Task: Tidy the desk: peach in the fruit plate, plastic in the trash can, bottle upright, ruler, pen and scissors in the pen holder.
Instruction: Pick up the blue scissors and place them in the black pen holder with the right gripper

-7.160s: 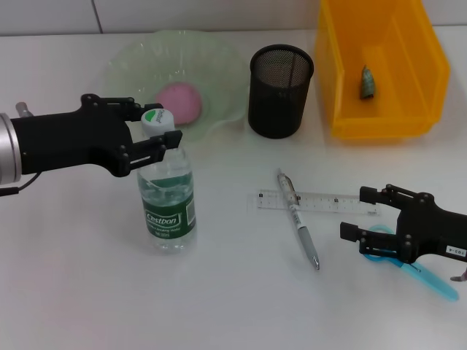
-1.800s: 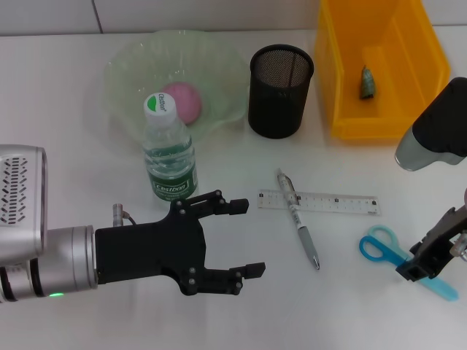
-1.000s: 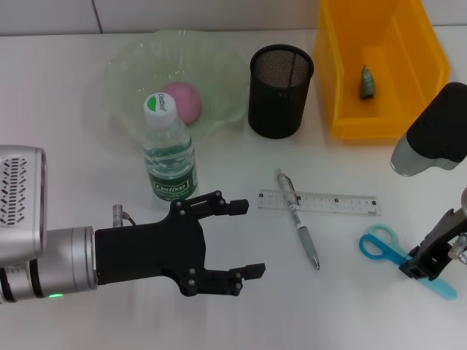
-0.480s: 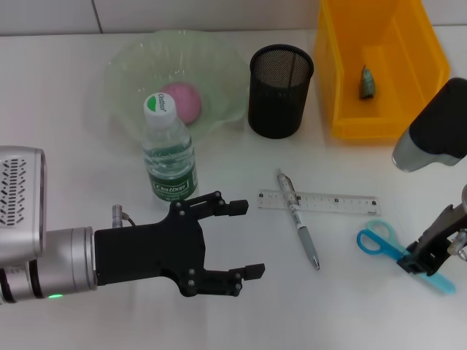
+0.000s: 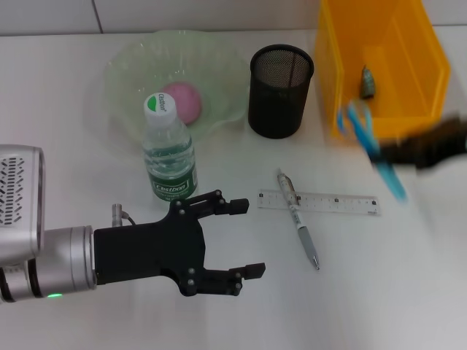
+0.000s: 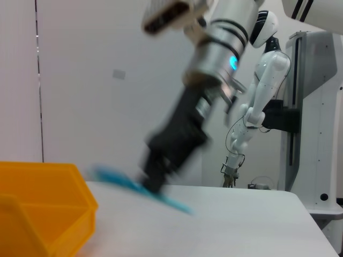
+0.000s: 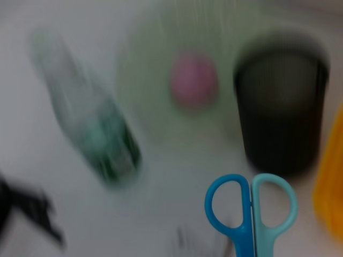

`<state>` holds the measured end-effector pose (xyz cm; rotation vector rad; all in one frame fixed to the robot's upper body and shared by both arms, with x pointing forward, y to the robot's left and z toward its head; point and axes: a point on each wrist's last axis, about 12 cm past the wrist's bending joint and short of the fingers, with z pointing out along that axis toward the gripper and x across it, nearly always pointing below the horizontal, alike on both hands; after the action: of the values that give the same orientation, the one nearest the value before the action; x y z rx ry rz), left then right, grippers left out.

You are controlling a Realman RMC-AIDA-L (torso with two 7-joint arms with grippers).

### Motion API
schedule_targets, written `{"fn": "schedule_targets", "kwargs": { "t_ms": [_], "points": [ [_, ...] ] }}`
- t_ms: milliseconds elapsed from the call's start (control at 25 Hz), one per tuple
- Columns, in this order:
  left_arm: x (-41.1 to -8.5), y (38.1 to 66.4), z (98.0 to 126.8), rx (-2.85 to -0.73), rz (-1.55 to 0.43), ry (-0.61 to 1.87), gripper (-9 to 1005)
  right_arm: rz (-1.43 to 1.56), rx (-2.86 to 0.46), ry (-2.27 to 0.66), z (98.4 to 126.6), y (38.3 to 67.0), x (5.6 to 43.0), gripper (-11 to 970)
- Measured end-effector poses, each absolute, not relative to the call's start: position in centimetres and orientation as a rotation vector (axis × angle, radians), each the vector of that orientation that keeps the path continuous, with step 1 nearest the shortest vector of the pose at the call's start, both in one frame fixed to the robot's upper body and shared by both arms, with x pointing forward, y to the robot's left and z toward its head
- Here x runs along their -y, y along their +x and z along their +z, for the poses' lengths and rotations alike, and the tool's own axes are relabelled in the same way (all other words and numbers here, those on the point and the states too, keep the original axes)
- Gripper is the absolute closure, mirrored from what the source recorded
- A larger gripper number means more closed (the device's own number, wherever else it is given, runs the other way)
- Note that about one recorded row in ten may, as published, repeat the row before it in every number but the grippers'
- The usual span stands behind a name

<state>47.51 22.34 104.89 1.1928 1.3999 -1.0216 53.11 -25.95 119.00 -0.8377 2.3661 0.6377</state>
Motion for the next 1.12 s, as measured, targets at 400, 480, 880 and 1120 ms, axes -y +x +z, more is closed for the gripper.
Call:
{"fn": "schedule_targets", "kwargs": {
  "t_ms": [400, 480, 880, 1120],
  "points": [
    [-22.3, 47.5, 104.9, -1.397, -1.024, 1.190, 123, 0.952, -1.413, -0.454, 116.8, 55.9, 30.7, 760],
    [-22.3, 47.5, 104.9, -1.397, -1.024, 1.191, 123, 0.886, -1.387, -0.477, 115.5, 56.7, 30.0, 760],
    [-22.2, 47.5, 104.9, -1.400, -1.023, 1.188, 123, 0.737, -1.455, -0.515, 111.1, 60.5, 24.5, 754],
    [-22.2, 47.4, 104.7, -1.406, -1.026, 1.186, 123, 0.751, -1.525, -0.590, 110.3, 61.3, 21.9, 730]
  ]
}}
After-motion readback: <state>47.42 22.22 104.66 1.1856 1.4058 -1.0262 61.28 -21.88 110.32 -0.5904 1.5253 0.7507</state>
